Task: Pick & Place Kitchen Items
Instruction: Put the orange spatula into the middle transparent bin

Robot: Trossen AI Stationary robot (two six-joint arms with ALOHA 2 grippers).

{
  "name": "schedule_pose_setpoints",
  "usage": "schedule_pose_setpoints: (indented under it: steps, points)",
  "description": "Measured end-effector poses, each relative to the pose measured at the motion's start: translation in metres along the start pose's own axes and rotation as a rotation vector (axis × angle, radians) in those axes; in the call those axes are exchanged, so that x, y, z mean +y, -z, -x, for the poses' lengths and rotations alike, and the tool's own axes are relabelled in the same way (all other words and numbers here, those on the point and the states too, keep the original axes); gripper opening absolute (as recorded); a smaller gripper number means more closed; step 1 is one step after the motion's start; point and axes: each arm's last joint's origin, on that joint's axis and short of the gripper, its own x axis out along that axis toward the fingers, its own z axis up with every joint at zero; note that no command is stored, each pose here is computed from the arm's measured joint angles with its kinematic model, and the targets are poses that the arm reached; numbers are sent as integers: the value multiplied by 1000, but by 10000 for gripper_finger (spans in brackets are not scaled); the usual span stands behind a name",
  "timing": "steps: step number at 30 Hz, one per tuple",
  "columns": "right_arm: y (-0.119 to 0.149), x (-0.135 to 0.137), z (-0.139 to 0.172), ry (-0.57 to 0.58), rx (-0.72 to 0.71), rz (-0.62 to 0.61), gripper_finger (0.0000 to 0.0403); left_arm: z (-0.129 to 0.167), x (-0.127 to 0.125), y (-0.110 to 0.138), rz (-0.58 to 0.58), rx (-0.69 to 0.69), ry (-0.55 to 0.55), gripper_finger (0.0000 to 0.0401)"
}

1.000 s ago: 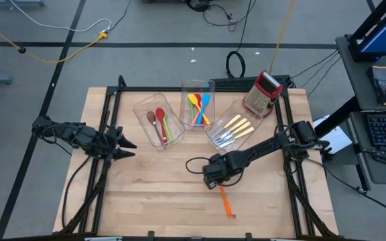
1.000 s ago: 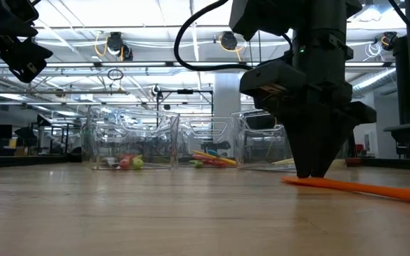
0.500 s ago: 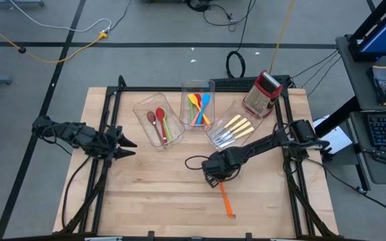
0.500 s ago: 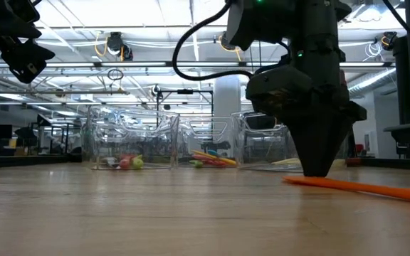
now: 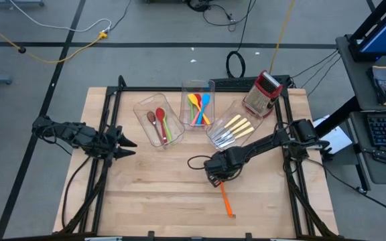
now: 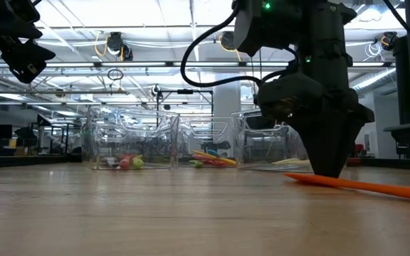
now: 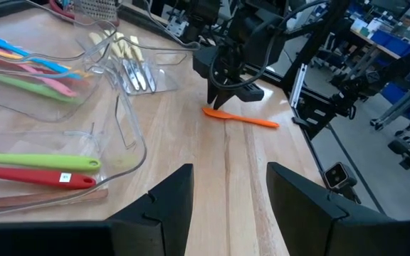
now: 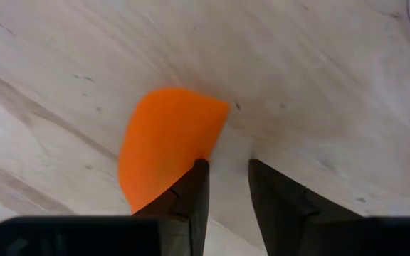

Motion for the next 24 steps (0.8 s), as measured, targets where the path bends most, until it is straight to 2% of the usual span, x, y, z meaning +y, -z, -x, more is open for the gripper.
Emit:
schedule_pose_setpoints:
  steps: [14,24]
  points:
    - [-3,4,9,-83,-48,8,93,0,0,0,-4,1,0,180]
    - [-5,4,9,-83,-51,-11,93,0,0,0,-4,1,1,180]
